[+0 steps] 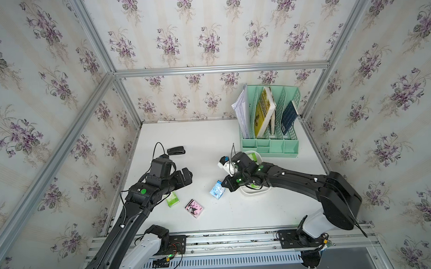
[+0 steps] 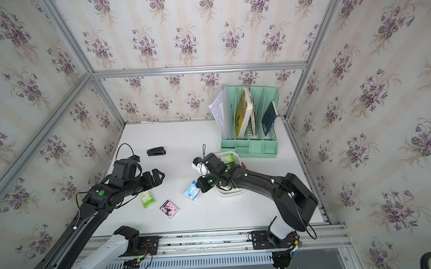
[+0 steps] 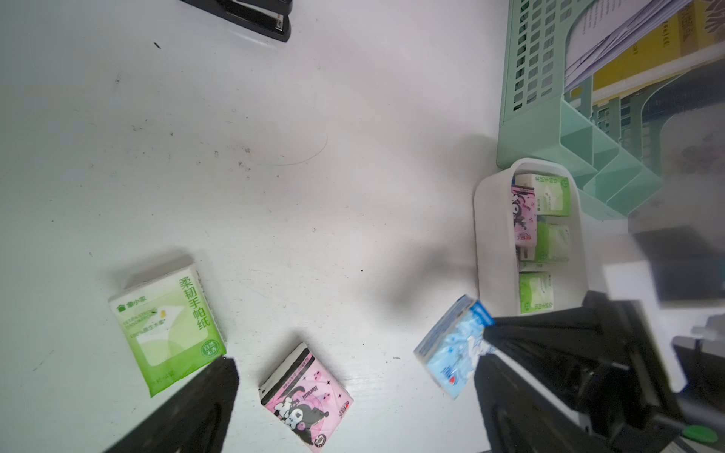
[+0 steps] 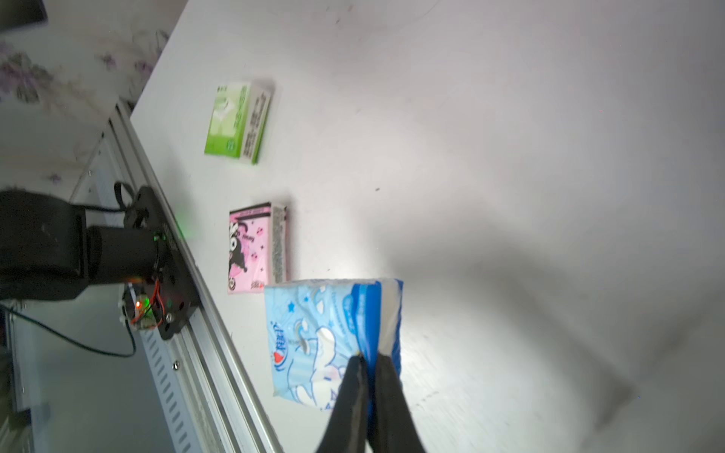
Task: Put the pocket tissues into the storage box
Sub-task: Pick up the pocket tissues from the center of the board, then place the pocket tissues in the storage box.
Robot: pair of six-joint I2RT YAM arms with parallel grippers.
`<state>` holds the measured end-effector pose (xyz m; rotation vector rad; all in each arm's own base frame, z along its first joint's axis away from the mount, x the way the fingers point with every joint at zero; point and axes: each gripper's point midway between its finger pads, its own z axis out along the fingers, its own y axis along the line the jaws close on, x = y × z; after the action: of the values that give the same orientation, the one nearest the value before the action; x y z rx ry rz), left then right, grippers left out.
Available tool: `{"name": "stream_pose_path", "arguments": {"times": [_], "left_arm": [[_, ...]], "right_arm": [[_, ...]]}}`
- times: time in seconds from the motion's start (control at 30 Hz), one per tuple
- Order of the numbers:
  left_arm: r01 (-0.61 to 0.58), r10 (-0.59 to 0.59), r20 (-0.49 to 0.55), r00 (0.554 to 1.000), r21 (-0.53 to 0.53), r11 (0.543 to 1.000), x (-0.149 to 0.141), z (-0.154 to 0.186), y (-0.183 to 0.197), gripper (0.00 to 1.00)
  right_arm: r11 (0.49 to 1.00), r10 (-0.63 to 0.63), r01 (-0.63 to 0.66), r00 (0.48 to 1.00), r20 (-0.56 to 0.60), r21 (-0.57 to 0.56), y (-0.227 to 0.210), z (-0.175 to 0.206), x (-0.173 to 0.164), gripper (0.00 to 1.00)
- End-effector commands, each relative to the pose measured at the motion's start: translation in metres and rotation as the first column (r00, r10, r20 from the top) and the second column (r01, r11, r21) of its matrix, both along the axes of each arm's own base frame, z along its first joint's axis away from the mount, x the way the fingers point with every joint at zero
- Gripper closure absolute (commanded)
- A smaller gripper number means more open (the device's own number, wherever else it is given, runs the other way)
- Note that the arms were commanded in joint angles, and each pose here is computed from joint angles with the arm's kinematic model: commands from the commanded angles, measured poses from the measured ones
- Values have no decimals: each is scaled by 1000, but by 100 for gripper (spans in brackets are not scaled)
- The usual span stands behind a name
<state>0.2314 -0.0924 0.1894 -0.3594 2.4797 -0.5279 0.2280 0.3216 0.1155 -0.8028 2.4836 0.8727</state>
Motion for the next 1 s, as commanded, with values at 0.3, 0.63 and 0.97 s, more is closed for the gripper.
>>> {"name": "stream_pose_path", "arguments": {"times": [0.3, 0.63, 0.97], "left_arm": [[165, -166, 0, 986, -101, 981, 15, -1, -72, 1], [330, -331, 12, 944, -128, 935, 18, -1, -142, 1], [370, -372, -3, 928, -110, 923, 21, -6, -163, 1]], "right_arm": [[834, -550, 551, 833, -52, -2, -178, 18, 42, 100], [812, -583, 581, 802, -131, -55, -186, -17, 35, 100], [786, -617, 616, 776, -134, -51, -186, -30, 48, 100]]}}
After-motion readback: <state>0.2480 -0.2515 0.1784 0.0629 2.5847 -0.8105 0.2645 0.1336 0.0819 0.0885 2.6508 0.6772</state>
